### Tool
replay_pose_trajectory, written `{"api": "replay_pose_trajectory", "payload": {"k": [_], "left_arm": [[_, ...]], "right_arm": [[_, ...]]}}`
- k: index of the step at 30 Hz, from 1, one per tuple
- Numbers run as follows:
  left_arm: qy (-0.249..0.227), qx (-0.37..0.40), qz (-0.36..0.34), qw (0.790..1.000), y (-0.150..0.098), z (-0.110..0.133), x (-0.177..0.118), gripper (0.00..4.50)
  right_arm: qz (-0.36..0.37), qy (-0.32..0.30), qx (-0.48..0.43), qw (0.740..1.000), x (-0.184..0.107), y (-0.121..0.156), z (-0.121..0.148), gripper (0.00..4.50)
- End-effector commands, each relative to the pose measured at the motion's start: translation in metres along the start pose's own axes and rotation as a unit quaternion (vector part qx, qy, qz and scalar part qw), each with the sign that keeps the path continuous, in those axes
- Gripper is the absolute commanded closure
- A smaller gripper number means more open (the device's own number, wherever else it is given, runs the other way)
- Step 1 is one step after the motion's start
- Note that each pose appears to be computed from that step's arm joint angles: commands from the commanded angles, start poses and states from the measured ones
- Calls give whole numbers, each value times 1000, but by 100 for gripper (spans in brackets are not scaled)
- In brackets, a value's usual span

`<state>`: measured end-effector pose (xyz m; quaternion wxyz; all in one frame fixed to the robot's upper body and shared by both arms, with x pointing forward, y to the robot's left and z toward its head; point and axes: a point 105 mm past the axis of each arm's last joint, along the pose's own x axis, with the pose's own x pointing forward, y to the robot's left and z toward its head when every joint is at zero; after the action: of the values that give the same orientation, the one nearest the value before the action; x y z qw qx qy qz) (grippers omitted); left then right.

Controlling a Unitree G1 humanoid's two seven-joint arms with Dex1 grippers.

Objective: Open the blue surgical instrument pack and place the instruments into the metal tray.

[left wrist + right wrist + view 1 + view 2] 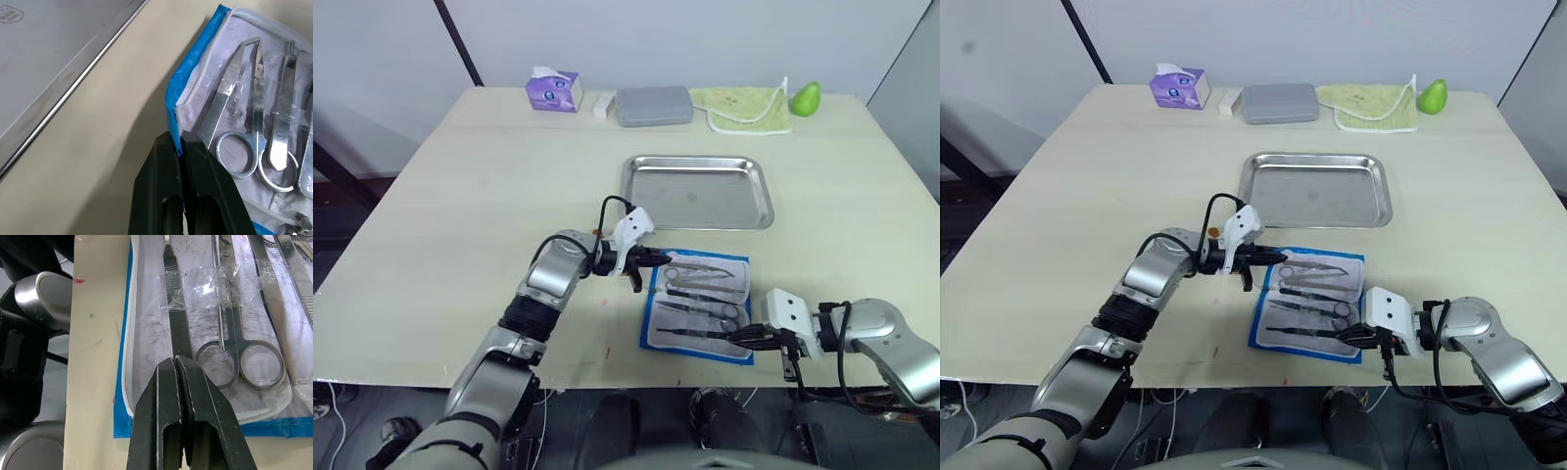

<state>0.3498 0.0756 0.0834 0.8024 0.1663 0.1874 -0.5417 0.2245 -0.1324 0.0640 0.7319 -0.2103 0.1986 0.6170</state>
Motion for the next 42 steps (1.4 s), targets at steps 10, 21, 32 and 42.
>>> {"api": "replay_pose_trajectory", "payload": {"k": [10,21,32,42], "left_arm": [[-23,-10,57,998,16,-2,-25,127],[-141,-13,-10,990,-7,22,-82,0],[-208,-48,-50,976,-28,3,-165,0],[-182,-53,-57,980,-40,-19,-192,0]], "right_arm": [[-4,-50,58,997,-5,-3,7,363],[-18,-152,42,987,-40,1,55,10],[-140,-123,58,981,-107,9,35,10],[-176,-122,68,974,-113,21,29,10]]}}
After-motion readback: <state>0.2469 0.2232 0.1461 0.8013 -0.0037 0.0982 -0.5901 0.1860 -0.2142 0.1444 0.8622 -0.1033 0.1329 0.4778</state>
